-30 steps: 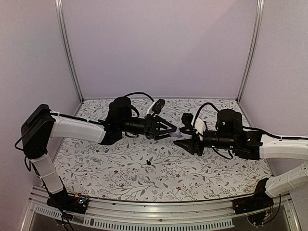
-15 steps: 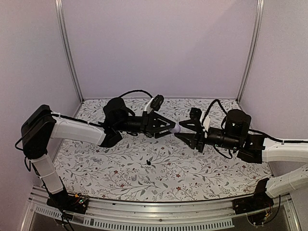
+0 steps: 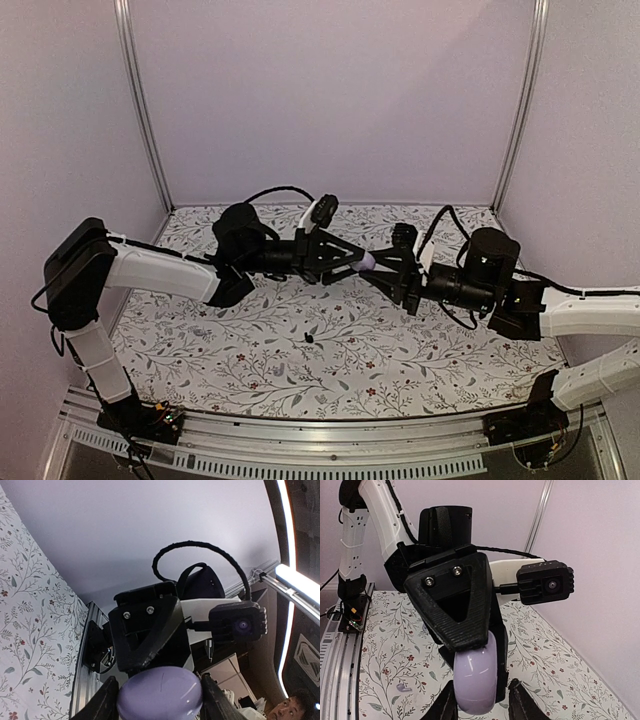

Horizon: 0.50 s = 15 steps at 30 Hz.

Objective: Insert the wireless bluetooth earbuds into the charging case
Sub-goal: Pass from the left arm to the right

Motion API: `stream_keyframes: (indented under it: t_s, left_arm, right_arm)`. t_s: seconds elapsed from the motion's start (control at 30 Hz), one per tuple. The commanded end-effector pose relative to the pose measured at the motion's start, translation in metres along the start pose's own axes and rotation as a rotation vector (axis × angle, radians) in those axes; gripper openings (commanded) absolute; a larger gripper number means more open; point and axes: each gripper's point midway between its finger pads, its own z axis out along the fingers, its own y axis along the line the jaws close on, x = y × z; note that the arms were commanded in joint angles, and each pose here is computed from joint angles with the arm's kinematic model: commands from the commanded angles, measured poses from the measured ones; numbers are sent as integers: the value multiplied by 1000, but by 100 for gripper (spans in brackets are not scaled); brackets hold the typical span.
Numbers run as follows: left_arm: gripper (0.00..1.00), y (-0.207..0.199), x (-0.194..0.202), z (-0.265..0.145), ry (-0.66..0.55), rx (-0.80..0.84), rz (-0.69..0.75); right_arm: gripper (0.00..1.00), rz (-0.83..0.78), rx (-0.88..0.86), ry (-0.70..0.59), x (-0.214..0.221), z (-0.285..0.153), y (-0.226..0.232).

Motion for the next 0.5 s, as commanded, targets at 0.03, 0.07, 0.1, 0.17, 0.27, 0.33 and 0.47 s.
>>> stream_keyframes:
  t_s: [0.03, 0.07, 0.1, 0.17, 0.27, 0.33, 0.47]
  left_arm:
    - [26, -8, 1, 5, -12, 42, 21]
    - [26, -8, 0, 5, -14, 47, 23]
    - [26, -8, 0, 5, -14, 49, 19]
    - [26, -9, 0, 6, -15, 53, 17]
    - [26, -9, 0, 6, -17, 54, 18]
    - [26, -10, 0, 6, -18, 56, 19]
    - [26, -14, -1, 7, -22, 63, 23]
  right_arm:
    - [34, -9, 11, -1, 4, 6, 1]
    - [34, -9, 12, 0, 5, 6, 1]
    - [33, -9, 13, 1, 6, 7, 1]
    - [32, -12, 16, 1, 6, 7, 0]
    - [31, -11, 18, 2, 7, 6, 0]
    - [31, -16, 23, -3, 7, 5, 0]
    - [31, -31, 29, -13, 7, 3, -1]
